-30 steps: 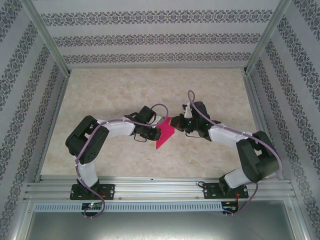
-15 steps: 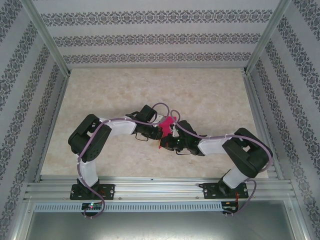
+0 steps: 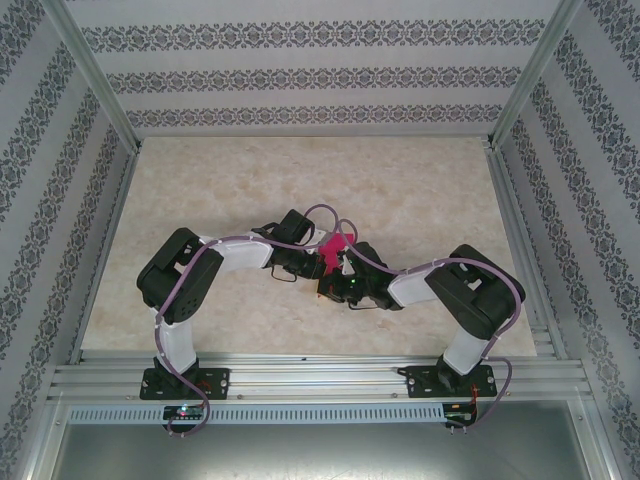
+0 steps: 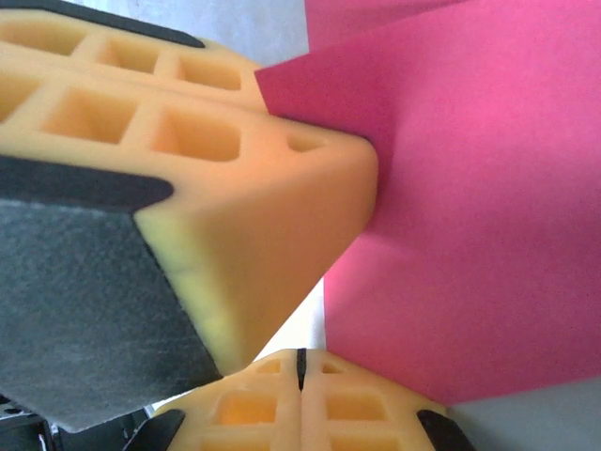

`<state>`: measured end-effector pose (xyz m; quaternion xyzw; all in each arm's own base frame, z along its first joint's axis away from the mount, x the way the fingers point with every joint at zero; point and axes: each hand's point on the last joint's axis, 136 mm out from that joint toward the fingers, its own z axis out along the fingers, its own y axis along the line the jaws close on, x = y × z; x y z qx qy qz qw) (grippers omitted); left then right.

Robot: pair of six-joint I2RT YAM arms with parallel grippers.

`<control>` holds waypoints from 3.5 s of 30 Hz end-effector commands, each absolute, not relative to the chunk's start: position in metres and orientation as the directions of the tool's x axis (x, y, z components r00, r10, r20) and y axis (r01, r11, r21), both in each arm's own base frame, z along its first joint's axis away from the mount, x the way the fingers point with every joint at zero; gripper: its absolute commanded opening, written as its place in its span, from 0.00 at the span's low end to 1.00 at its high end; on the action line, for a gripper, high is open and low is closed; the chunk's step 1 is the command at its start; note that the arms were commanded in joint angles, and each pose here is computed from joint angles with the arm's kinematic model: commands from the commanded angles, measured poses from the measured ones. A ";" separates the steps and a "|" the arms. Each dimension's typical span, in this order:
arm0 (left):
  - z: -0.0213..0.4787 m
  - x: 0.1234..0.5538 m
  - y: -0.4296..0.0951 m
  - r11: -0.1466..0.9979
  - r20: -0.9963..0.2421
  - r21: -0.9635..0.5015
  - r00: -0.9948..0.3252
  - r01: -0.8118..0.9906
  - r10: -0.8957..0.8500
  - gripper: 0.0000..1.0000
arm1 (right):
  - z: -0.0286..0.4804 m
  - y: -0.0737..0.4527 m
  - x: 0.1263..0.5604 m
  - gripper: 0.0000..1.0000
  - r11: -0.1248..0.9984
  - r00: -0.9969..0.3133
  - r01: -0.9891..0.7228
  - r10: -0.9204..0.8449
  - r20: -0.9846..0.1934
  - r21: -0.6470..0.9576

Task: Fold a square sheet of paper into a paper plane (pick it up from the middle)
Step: Third fold the triangle at the center of the table.

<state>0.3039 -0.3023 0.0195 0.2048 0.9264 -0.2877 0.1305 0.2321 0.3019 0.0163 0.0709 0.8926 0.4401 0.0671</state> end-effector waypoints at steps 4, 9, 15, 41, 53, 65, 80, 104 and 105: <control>-0.022 0.288 -0.276 0.819 -0.232 -0.419 -0.919 0.391 0.320 0.01 | 0.016 0.303 0.227 0.01 0.628 -0.985 0.056 0.162 -0.059 0.776; -0.022 0.288 -0.275 0.820 -0.232 -0.420 -0.919 0.389 0.318 0.01 | 0.030 0.308 0.228 0.01 0.608 -0.984 0.028 0.155 -0.084 0.793; -0.021 0.288 -0.276 0.819 -0.231 -0.422 -0.920 0.388 0.316 0.01 | -0.008 0.297 0.217 0.00 0.689 -0.987 0.110 0.161 -0.004 0.716; -0.020 0.287 -0.273 0.824 -0.230 -0.406 -0.916 0.396 0.328 0.00 | 0.015 0.283 0.259 0.00 0.557 -0.964 0.138 0.265 -0.018 0.819; -0.020 0.287 -0.272 0.824 -0.229 -0.403 -0.916 0.398 0.330 0.00 | 0.016 0.273 0.256 0.00 0.659 -0.970 0.133 0.240 -0.040 0.740; -0.021 0.287 -0.272 0.825 -0.223 -0.401 -0.916 0.397 0.332 0.01 | 0.023 0.265 0.286 0.00 0.615 -0.962 0.126 0.267 -0.056 0.778; -0.021 0.288 -0.271 0.826 -0.223 -0.396 -0.915 0.401 0.337 0.01 | 0.052 0.244 0.314 0.00 0.581 -0.947 0.102 0.306 -0.101 0.807; -0.020 0.287 -0.272 0.822 -0.223 -0.399 -0.913 0.405 0.342 0.01 | 0.023 0.223 0.331 0.01 0.595 -0.935 0.180 0.352 -0.052 0.783; -0.019 0.287 -0.272 0.822 -0.224 -0.400 -0.913 0.406 0.342 0.01 | 0.017 0.222 0.330 0.00 0.600 -0.935 0.191 0.353 -0.042 0.777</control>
